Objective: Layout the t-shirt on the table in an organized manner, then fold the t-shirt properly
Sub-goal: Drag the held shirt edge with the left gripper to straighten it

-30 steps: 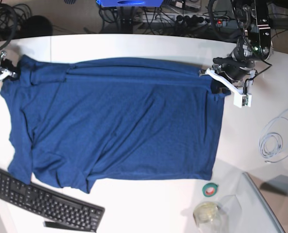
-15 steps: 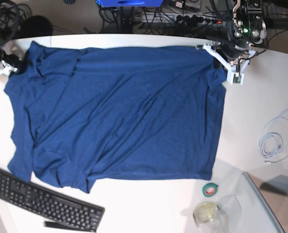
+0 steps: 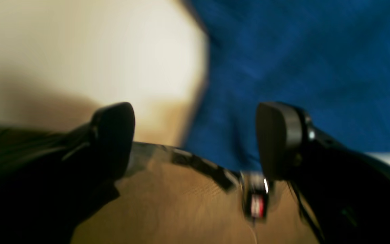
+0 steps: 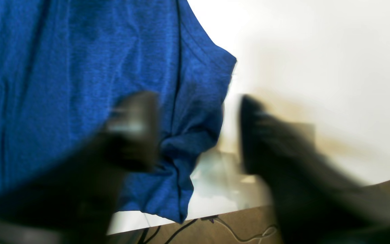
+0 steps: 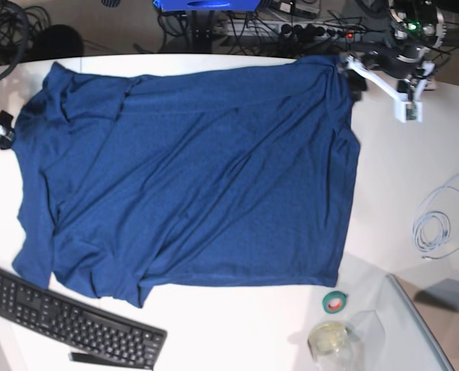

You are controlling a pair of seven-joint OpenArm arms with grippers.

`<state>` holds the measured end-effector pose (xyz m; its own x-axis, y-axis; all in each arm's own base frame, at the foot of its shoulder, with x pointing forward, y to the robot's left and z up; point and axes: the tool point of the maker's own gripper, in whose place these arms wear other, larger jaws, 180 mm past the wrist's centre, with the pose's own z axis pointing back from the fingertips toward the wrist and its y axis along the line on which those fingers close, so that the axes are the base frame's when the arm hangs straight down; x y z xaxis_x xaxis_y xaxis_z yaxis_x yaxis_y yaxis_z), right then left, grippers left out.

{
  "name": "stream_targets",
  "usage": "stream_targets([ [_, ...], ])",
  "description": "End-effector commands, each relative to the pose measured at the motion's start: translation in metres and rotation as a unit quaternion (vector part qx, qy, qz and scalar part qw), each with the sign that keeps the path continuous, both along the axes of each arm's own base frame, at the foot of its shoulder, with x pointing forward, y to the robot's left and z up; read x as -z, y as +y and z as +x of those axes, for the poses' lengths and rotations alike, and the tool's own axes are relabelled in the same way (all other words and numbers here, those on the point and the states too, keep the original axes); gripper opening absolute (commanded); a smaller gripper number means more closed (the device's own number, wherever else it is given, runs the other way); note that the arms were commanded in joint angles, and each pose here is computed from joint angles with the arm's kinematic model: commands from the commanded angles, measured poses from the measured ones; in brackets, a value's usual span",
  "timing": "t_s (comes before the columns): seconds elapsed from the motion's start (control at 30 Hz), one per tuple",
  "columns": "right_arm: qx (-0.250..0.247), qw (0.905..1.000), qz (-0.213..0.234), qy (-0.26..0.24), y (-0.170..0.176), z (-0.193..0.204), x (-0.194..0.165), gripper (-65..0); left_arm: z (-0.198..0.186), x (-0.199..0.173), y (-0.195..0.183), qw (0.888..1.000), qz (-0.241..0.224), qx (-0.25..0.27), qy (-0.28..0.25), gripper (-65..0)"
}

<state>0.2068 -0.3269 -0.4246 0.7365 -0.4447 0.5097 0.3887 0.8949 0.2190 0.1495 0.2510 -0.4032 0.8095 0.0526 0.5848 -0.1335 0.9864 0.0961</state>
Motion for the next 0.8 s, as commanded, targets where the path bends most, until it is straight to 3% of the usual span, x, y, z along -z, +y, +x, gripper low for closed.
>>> stream_targets([
  [0.0, -0.005, 0.9998, -0.013, -0.015, -0.007, 0.007, -0.010, -47.7, 0.013, -0.008, 0.002, 1.000, 0.003, 0.003, -0.020, -20.7],
  [0.03, -0.010, 0.9998, -0.008, -0.012, -0.002, 0.010, -0.006, -58.5, 0.024, -0.008, 0.005, 1.000, 0.005, -0.001, -0.029, -30.4],
  [0.07, -0.014, 0.9999, -0.002, -0.004, 0.001, 0.010, 0.000, -65.0, 0.034, -0.005, 0.007, 0.999, 0.002, -0.006, -0.034, -43.8],
  [0.1, -0.014, 0.9999, 0.007, 0.006, 0.004, 0.010, 0.009, -65.0, 0.042, 0.000, 0.007, 0.999, -0.007, -0.010, -0.036, -60.9],
  [0.13, -0.014, 0.9997, 0.016, 0.015, 0.007, 0.011, 0.017, -62.1, 0.051, 0.005, 0.006, 0.999, -0.013, -0.013, -0.038, -65.0],
  [0.3, -0.026, 0.9985, 0.033, 0.036, 0.022, 0.010, 0.037, -64.5, 0.090, 0.030, -0.016, 0.998, -0.047, 0.004, -0.030, -65.0],
  [0.5, -0.011, 0.9972, 0.035, 0.065, 0.012, -0.005, 0.058, -64.8, 0.093, 0.088, -0.038, 0.997, -0.081, 0.011, 0.014, -65.0],
  [0.63, 0.002, 0.9946, 0.020, 0.102, -0.010, -0.022, 0.070, -64.8, 0.089, 0.097, -0.029, 0.998, -0.052, 0.019, 0.020, -65.0],
  [0.77, -0.006, 0.9924, -0.023, 0.121, -0.025, -0.026, 0.074, -64.8, 0.093, 0.088, -0.023, 0.999, -0.028, 0.028, 0.012, -65.0],
])
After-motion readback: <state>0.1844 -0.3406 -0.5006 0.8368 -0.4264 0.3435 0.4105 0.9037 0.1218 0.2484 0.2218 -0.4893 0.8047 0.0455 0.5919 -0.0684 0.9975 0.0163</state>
